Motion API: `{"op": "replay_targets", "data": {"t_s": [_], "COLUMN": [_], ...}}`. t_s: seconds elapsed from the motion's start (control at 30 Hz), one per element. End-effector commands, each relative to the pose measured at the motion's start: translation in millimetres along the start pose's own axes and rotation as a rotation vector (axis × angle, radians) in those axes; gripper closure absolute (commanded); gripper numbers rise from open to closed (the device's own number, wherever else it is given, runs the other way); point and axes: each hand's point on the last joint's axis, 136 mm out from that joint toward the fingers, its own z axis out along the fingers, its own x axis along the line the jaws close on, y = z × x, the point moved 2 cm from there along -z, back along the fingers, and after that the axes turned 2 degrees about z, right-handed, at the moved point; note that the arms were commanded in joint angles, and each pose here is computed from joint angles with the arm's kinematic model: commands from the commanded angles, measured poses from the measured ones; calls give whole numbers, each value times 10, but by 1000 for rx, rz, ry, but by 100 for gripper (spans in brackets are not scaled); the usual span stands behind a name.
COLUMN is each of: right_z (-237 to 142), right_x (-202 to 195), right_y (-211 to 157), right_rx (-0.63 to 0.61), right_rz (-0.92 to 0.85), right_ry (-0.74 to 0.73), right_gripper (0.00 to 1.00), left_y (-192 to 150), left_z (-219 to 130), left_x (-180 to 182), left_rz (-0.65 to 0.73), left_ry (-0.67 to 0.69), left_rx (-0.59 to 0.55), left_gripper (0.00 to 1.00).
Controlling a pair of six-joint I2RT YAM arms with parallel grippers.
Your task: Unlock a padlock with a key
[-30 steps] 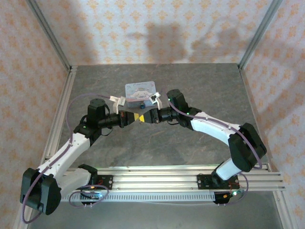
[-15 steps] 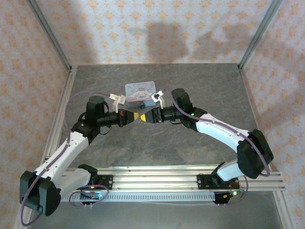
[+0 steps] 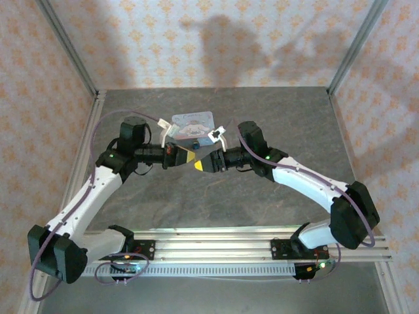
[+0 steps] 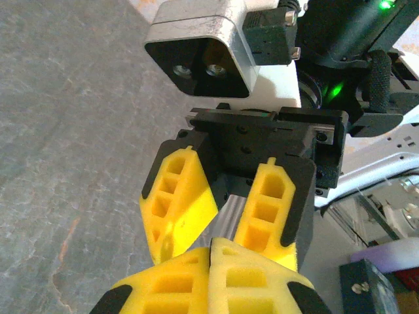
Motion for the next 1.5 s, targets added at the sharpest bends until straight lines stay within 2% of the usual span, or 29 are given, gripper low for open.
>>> {"op": "replay_targets", "data": {"t_s": [0.0,0.17,0.37,0.53,0.67,0.7,0.77,1.13,1.47], "right_z": [-23,3,44,15,-40,-54,-73,-63,-49], "right_x": [165,170,175,137,106,95,91,172,218], "right_y": [58,63,129,185,203,213,226,308,297], "right_rx": [11,29,15,-60,-123,-139,-162,-162,-149], "right_rz": [-50,-36,-23,-34,-43,-42,-39,-30,-30], "right_ry": [54,72,103,70,36,34,44,119,146], "right_gripper": [65,85,99,100,100,100,100,100,100], "left_y": [-15,-14,-6,76,185,215,264,132,82], "left_z": [-4,38,91,95,39,19,-14,-31,-31], "left_x": [-147,-128,-68,-20,62,80,106,87,102], "left_rz": [27,15,2,3,-4,-16,-47,-111,-117], "left_ry": [-77,-110,-125,-79,25,47,58,2,-3], "left_rx": [48,85,107,87,0,-30,-80,-172,-191], "left_gripper": [100,100,100,100,62,57,53,56,77]}}
